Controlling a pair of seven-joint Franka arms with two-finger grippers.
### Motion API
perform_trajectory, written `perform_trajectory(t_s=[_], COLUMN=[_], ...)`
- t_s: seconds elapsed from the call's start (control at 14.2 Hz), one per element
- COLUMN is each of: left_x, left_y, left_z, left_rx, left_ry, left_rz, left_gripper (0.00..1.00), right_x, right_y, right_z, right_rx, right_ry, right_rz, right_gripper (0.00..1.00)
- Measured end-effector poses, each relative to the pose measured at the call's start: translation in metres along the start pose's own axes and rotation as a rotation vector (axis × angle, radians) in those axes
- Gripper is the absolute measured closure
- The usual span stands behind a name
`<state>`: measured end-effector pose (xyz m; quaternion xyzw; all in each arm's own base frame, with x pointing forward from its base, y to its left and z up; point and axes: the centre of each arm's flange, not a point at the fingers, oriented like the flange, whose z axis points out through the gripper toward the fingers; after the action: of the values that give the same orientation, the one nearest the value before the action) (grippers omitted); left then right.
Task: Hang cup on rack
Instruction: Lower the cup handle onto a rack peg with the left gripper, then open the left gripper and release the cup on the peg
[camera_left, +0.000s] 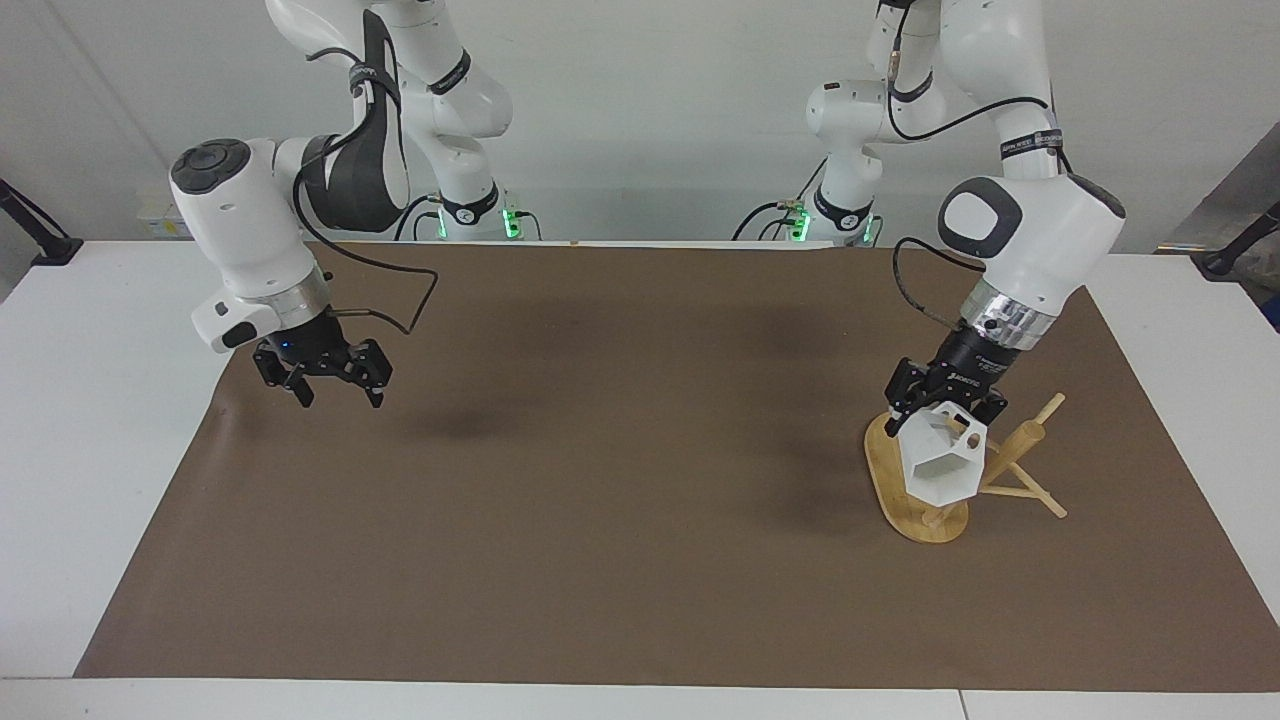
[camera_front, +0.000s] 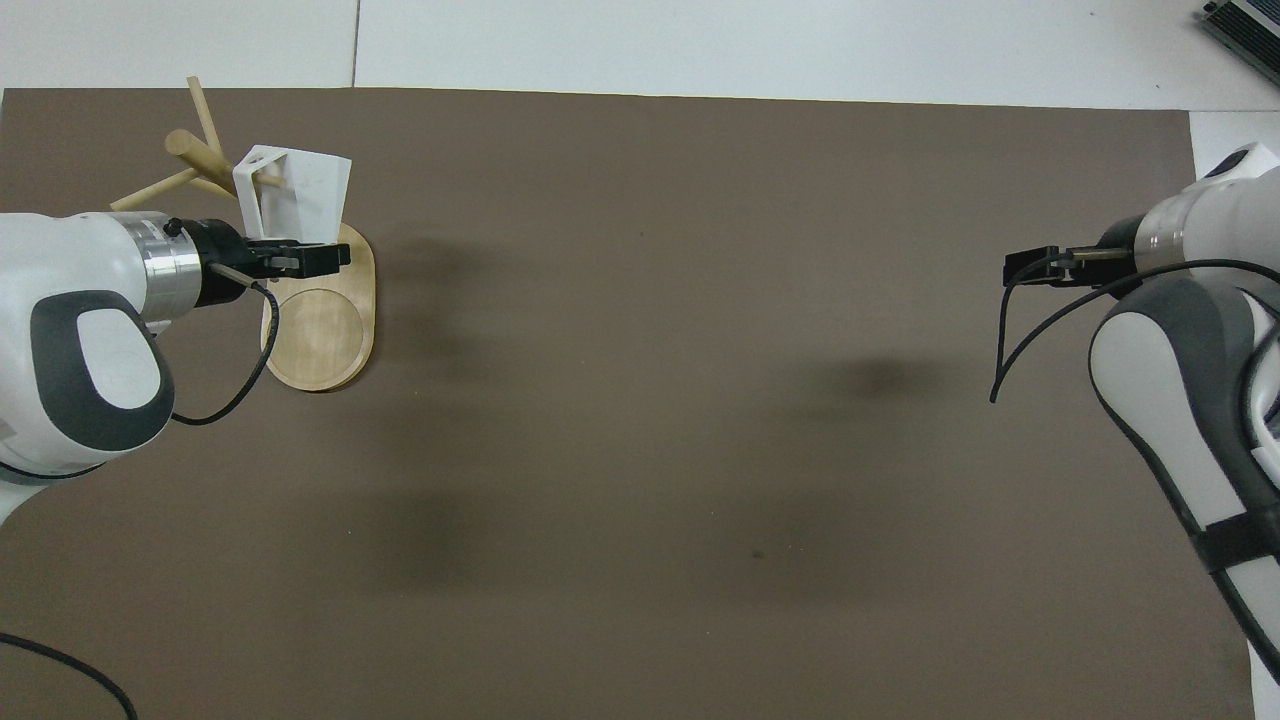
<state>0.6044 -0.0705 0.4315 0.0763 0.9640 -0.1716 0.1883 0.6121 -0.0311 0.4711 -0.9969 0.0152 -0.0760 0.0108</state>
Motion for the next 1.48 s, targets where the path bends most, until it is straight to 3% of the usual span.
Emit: perform_trajectory(t_s=[0.28,0.85,1.2,1.48], left_x=[-0.001,0.000,0.011,0.013], left_y=[0.006,-0.012,-0.027,-0.043], left_z=[-0.005,-0.036,-0.056,-0.052], left_rx=[0.007,-0.113,-0.081,-0.021], left_ry=[0.036,0.266,0.377,0.412], left_rz=[0.016,0.294,0.645,0.974], left_gripper=[0.00,0.00,0.00,0.00], right_x=[0.000,0.000,-0.005,-0.006], right_y=[0.000,0.000,0.000,-0.001], right_z=[0.000,0.000,0.001,-0.014], right_rx=[0.000,0.000,0.001,0.002], right_ry=[0.000,0.000,-0.043,-0.097], right_rz=[0.000,0.000,0.001,0.000], right_gripper=[0.00,0.00,0.00,0.00])
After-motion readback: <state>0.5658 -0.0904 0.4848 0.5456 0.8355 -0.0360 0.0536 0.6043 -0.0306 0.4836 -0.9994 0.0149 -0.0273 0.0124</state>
